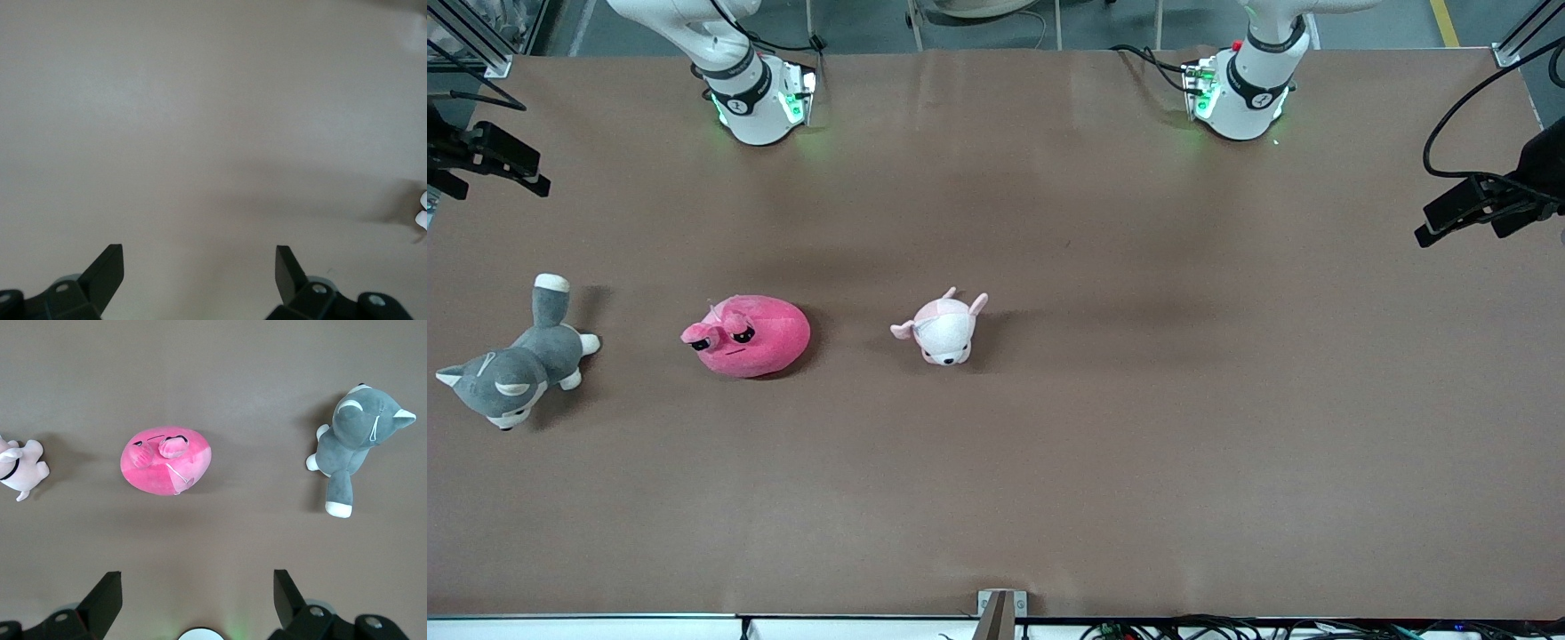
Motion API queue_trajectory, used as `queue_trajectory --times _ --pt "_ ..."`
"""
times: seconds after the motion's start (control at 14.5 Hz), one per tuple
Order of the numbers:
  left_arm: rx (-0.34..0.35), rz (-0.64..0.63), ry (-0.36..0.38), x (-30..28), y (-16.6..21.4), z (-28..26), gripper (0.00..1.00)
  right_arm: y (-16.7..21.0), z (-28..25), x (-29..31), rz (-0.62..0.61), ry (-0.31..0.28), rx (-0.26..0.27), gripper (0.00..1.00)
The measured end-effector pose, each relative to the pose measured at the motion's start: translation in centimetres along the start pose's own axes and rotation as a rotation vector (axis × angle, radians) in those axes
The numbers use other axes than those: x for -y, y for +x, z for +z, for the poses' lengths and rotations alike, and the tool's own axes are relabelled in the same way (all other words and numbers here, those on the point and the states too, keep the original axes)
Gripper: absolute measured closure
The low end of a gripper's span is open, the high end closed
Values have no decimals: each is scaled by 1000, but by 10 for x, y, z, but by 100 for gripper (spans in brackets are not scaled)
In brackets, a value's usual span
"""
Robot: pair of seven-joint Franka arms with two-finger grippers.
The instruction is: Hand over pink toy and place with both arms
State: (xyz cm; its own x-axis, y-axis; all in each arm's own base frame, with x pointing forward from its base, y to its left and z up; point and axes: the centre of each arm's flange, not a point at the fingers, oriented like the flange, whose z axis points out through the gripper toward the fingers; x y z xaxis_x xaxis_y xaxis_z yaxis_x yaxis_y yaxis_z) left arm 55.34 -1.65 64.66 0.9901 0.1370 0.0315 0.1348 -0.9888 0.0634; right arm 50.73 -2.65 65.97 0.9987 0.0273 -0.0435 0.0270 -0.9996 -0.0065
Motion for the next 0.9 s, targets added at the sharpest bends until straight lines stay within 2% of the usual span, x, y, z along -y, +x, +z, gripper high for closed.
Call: queue_trajectory --times 0.21,0.48,0.9 --pt "0 6 0 0 0 0 0 0 0 0 0 0 0 0" --pt "-1 94 10 2 0 0 0 0 0 0 0 0 0 0" --pt "6 115 11 2 0 0 0 0 0 0 0 0 0 0"
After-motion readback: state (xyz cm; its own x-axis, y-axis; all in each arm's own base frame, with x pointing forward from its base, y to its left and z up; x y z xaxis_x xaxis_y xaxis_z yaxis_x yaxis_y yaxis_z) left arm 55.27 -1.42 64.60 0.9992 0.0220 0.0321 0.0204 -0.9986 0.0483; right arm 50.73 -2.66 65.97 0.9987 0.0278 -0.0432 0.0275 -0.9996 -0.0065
